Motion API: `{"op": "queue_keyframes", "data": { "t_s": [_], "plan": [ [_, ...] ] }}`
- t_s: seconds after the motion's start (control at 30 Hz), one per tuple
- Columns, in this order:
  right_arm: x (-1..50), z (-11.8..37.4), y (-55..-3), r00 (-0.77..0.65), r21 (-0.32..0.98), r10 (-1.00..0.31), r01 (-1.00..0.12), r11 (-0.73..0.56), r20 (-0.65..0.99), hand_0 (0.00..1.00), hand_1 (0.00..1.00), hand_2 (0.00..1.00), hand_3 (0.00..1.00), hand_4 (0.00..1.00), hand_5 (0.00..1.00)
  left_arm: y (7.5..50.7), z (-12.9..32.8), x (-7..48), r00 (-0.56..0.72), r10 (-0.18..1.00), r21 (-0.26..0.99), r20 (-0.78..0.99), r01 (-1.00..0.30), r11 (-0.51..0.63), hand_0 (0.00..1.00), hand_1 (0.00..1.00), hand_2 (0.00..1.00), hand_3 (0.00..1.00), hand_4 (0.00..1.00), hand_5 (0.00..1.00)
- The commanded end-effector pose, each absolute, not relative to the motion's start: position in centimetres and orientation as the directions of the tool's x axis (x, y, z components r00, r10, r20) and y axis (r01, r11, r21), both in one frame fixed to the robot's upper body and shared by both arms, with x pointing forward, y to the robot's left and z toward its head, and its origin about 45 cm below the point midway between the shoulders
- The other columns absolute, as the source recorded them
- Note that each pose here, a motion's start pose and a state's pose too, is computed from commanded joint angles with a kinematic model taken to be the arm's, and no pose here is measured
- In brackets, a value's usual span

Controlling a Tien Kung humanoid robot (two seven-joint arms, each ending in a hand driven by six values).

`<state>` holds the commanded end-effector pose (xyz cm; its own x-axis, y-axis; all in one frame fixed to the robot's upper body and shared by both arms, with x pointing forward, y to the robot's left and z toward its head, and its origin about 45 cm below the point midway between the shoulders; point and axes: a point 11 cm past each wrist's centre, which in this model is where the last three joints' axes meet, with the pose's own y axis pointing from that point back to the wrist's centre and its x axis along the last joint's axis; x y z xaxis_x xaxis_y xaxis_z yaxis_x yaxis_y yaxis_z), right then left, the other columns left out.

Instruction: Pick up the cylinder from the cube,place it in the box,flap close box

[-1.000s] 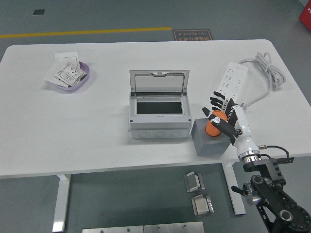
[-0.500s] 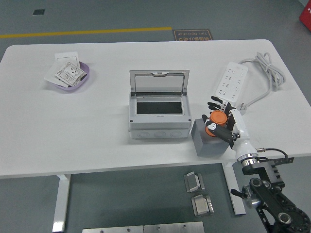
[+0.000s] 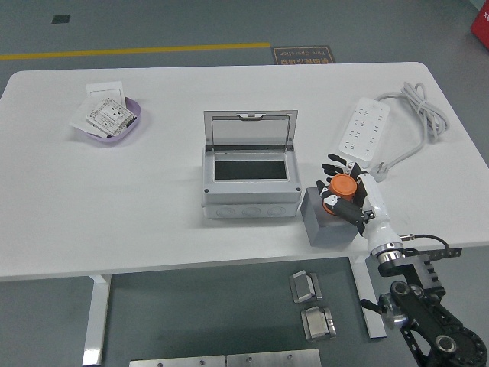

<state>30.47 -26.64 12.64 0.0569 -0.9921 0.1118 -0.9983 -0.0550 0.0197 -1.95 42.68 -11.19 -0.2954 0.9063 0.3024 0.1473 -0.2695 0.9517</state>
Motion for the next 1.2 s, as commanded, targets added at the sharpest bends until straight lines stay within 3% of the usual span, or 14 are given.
{"op": "queue_keyframes", "data": {
  "t_s": [0.13,0.17,0.33,0.37,0.53,0.57,0.73,0.77,0.93,0.97,1.13,1.17,1.2],
  "plan": [
    [30.47,12.62,-26.62,0.056,0.023,-0.992,-0.998,-0.054,0.110,0.715,0.730,0.673,0.691,0.603,0.002,42.62,-11.21,-2.08,-0.296,0.906,0.951,0.302,0.152,-0.268,0.637,0.618,0.570,0.597,0.663,0.264],
    [30.48,12.60,-26.60,0.057,0.024,-0.992,-0.998,-0.054,0.109,0.709,0.702,0.626,0.630,0.245,0.002,42.58,-11.22,-2.10,-0.296,0.906,0.952,0.302,0.152,-0.267,0.637,0.617,0.570,0.598,0.664,0.263],
    [30.47,12.44,-26.54,0.058,0.036,-0.993,-0.998,-0.055,0.106,0.709,0.702,0.626,0.630,0.245,0.002,42.45,-11.27,-2.10,-0.295,0.907,0.952,0.299,0.151,-0.265,0.637,0.617,0.570,0.598,0.664,0.263],
    [30.46,12.39,-26.53,0.060,0.040,-0.993,-0.998,-0.056,0.106,0.698,0.630,0.568,0.521,0.002,0.002,42.43,-11.28,-2.09,-0.295,0.908,0.953,0.299,0.151,-0.265,0.637,0.618,0.570,0.598,0.665,0.263],
    [30.43,12.18,-26.46,0.064,0.054,-0.992,-0.997,-0.058,0.109,0.698,0.630,0.568,0.521,0.002,0.002,42.40,-11.29,-2.08,-0.294,0.908,0.953,0.298,0.148,-0.264,0.637,0.618,0.570,0.598,0.665,0.263],
    [30.43,12.15,-26.43,0.065,0.056,-0.992,-0.997,-0.059,0.110,0.636,0.560,0.523,0.434,0.002,0.002,42.38,-11.30,-2.08,-0.294,0.908,0.953,0.297,0.148,-0.264,0.637,0.617,0.570,0.598,0.665,0.264],
    [30.52,12.24,-26.35,0.068,0.058,-0.991,-0.996,-0.062,0.115,0.636,0.560,0.523,0.434,0.002,0.002,42.28,-11.33,-2.05,-0.294,0.909,0.954,0.295,0.146,-0.262,0.637,0.617,0.570,0.598,0.665,0.264],
    [30.55,12.29,-26.35,0.068,0.057,-0.991,-0.996,-0.062,0.116,0.571,0.462,0.465,0.338,0.002,0.002,42.26,-11.34,-2.05,-0.294,0.909,0.954,0.294,0.146,-0.262,0.637,0.617,0.570,0.597,0.665,0.263],
    [30.68,12.59,-26.30,0.071,0.048,-0.991,-0.997,-0.066,0.117,0.571,0.462,0.465,0.338,0.002,0.002,42.21,-11.36,-2.04,-0.293,0.910,0.955,0.293,0.145,-0.260,0.637,0.617,0.570,0.597,0.665,0.263],
    [30.71,12.65,-26.27,0.073,0.046,-0.991,-0.997,-0.068,0.117,0.522,0.335,0.379,0.257,0.002,0.002,42.19,-11.37,-2.03,-0.293,0.910,0.955,0.292,0.144,-0.260,0.637,0.617,0.570,0.597,0.665,0.263],
    [30.83,12.87,-26.14,0.079,0.039,-0.990,-0.996,-0.075,0.118,0.522,0.335,0.379,0.257,0.002,0.002,42.10,-11.40,-1.97,-0.291,0.912,0.956,0.290,0.142,-0.258,0.637,0.617,0.570,0.597,0.665,0.263],
    [30.84,12.91,-26.12,0.080,0.038,-0.990,-0.996,-0.076,0.119,0.479,0.260,0.310,0.230,0.002,0.002,42.08,-11.41,-1.96,-0.290,0.912,0.956,0.289,0.142,-0.258,0.637,0.617,0.569,0.598,0.665,0.264],
    [30.86,12.95,-26.10,0.081,0.036,-0.989,-0.996,-0.078,0.120,0.479,0.260,0.310,0.230,0.002,0.002,42.06,-11.41,-1.96,-0.289,0.913,0.956,0.289,0.142,-0.257,0.637,0.617,0.569,0.598,0.665,0.264]
  ]
}}
